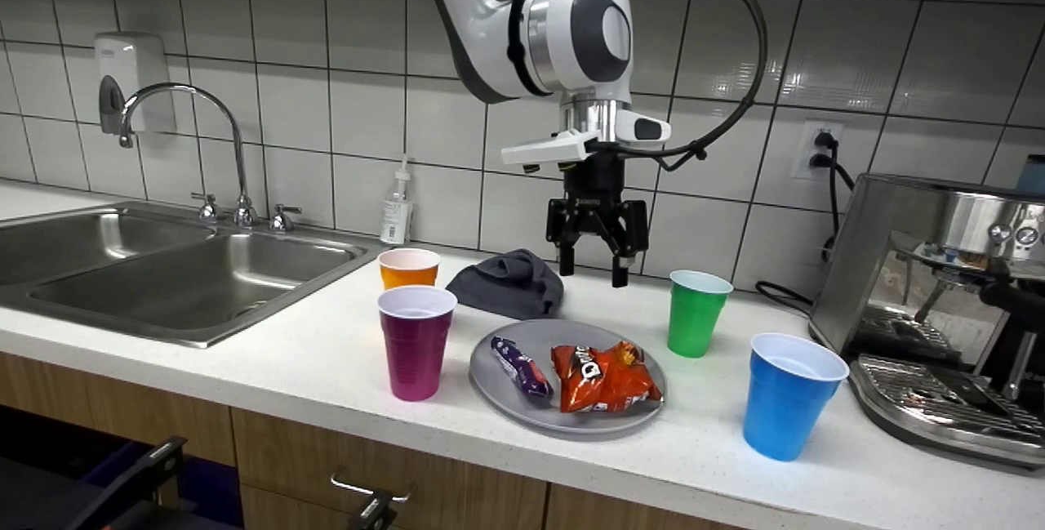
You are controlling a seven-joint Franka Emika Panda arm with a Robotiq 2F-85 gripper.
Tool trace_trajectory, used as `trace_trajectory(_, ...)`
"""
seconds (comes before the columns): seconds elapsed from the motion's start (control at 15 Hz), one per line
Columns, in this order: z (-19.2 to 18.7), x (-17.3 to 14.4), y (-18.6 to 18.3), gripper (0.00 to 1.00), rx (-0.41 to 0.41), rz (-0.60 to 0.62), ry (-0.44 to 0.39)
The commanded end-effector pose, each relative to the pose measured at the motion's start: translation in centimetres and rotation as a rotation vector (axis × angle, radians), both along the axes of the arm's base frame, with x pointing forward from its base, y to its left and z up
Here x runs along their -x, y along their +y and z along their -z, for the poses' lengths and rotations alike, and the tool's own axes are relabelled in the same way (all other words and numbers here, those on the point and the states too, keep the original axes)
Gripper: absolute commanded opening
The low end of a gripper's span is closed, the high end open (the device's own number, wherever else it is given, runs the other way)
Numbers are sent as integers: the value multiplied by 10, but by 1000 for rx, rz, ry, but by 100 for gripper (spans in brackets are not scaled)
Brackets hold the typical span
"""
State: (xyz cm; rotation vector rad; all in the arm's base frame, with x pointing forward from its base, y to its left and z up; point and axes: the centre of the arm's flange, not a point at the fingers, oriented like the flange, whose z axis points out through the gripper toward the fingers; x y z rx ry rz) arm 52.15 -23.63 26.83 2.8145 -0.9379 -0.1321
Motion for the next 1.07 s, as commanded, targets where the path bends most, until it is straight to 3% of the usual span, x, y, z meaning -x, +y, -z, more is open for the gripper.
trace_trajectory(0.0, -4, 27, -11, 100, -24, -33, -4)
trace_trajectory(1.0, 34, 35, -33, 100, -61, -4, -74)
